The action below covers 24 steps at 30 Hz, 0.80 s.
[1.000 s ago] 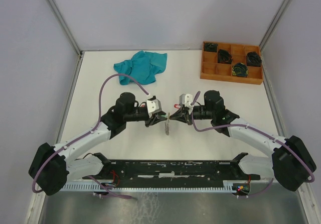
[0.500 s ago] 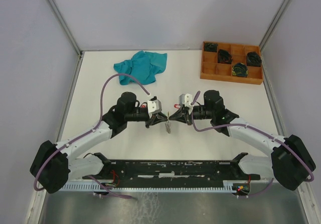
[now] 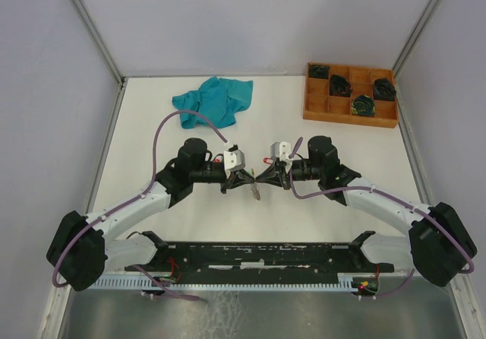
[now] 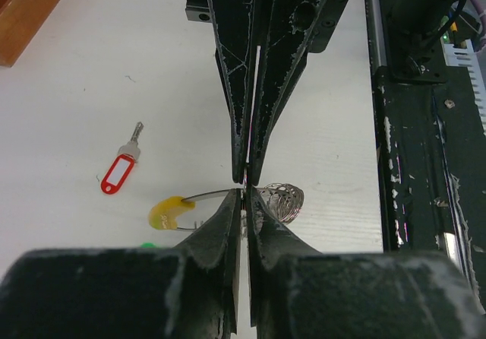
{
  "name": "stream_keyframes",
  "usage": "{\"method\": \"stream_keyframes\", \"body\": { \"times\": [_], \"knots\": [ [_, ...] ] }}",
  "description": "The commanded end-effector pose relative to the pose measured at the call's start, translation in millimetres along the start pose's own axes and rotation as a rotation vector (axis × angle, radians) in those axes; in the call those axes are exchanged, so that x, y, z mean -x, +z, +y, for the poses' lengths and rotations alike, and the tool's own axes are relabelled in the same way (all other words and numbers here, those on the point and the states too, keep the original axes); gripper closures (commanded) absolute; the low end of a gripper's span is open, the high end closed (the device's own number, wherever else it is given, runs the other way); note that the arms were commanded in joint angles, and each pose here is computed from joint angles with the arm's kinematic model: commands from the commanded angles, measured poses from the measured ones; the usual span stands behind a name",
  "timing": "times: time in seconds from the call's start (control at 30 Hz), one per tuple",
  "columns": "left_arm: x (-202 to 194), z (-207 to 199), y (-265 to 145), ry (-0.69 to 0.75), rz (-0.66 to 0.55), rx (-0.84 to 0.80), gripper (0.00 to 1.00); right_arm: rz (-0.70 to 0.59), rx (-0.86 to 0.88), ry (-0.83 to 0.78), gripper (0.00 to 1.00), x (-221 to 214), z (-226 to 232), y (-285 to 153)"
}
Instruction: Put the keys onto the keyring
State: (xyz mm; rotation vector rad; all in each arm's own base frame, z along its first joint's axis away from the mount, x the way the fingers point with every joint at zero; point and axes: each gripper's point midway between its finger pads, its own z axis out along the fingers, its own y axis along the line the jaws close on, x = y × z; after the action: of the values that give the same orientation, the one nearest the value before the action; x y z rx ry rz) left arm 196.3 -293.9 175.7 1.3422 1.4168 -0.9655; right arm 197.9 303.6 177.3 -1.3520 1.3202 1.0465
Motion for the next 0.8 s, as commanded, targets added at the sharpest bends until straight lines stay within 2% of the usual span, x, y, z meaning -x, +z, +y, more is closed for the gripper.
{"method": "stream_keyframes", "body": {
  "times": [0.0,0.07,0.13,0.2,0.27,0.33,0.37,0.4,0.6,0.77],
  "knots": [
    [27.1,2.4,1.4,0.027,-0.066,-0.022,0.92,-0.079,0.020,-0.074,0.99,35.3,-5.4,4.0],
    [27.0,2.3,1.5,0.026,-0.065,-0.023,0.97,-0.078,0.019,-0.073,0.99,35.1,-5.6,4.3],
    [26.7,2.5,0.6,0.026,-0.059,-0.019,0.97,-0.075,0.010,-0.070,0.97,34.6,-6.7,4.1],
    [25.1,5.9,-0.9,0.026,-0.042,0.003,0.97,-0.067,-0.035,-0.063,0.88,33.3,-13.0,2.1],
    [22.7,11.5,-3.5,0.025,-0.018,0.040,0.97,-0.061,-0.075,-0.062,0.67,32.8,-17.7,-0.8],
    [20.1,16.7,-7.3,0.038,0.004,0.080,0.97,-0.056,-0.110,-0.061,0.53,33.0,-20.7,-4.3],
    [19.0,19.2,-9.3,0.044,0.012,0.099,0.97,-0.050,-0.129,-0.058,0.19,32.8,-22.7,-6.5],
    [17.5,20.8,-11.2,0.051,0.020,0.114,0.97,-0.043,-0.152,-0.052,0.02,32.0,-25.1,-8.4],
    [13.6,32.0,-20.9,0.071,0.048,0.209,0.97,-0.031,-0.352,0.028,0.00,30.1,-45.6,-26.5],
    [13.0,46.9,-29.7,0.070,0.078,0.305,0.97,-0.090,-0.599,0.197,0.00,21.2,-68.6,-48.7]
  ]
}}
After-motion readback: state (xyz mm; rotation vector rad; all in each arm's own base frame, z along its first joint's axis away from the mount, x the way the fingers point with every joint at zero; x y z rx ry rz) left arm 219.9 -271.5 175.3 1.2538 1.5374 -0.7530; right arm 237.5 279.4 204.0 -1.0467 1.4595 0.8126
